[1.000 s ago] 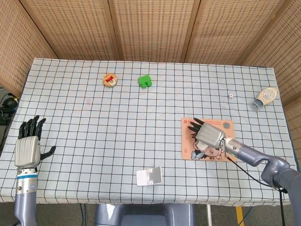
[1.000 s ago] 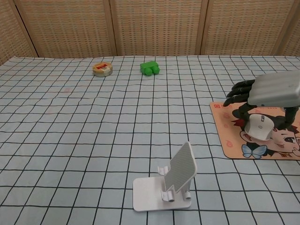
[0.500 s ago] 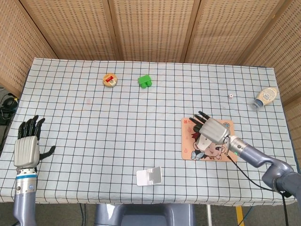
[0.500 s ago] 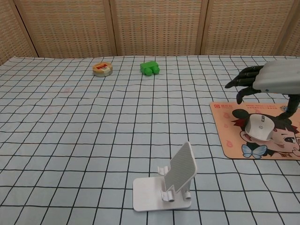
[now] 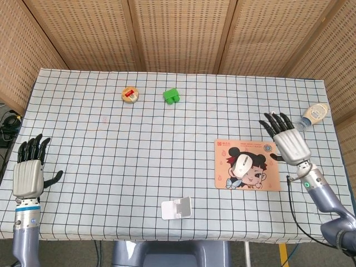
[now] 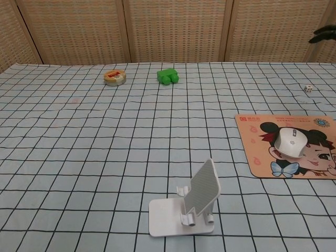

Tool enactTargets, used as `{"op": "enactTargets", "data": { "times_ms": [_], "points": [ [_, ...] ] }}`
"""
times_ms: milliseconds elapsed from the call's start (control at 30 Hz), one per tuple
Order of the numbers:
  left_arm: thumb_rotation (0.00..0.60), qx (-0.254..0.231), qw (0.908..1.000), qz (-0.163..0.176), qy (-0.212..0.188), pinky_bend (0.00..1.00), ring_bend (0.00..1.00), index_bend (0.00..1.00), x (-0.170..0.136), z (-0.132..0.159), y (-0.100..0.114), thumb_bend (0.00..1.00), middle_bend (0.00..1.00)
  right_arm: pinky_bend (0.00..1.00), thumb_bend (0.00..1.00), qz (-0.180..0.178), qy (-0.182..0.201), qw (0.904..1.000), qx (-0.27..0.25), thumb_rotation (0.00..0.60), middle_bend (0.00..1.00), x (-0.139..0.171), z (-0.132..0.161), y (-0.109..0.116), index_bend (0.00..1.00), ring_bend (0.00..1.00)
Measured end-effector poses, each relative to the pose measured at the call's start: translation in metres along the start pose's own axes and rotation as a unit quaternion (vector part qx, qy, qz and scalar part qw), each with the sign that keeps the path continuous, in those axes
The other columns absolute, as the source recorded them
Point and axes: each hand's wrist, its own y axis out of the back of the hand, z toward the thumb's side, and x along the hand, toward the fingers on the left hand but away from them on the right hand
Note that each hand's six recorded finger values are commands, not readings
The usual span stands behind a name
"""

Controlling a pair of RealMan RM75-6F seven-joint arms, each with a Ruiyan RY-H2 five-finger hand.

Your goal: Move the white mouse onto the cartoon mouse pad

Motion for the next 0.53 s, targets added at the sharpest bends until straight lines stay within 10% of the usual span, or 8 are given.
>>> {"op": "enactTargets", "data": {
  "times_ms": [533],
  "points": [
    [0.600,0.026,0.9995,-0.006,-0.016,0.00,0.00,0.02,-0.002,-0.013,-0.007,0.18,0.00,0.00,0.17,-0.040,-0.140,0.9700,-0.195,0.600,0.00,0.091,-0.017,-0.026,0.00,0.00]
  ]
}}
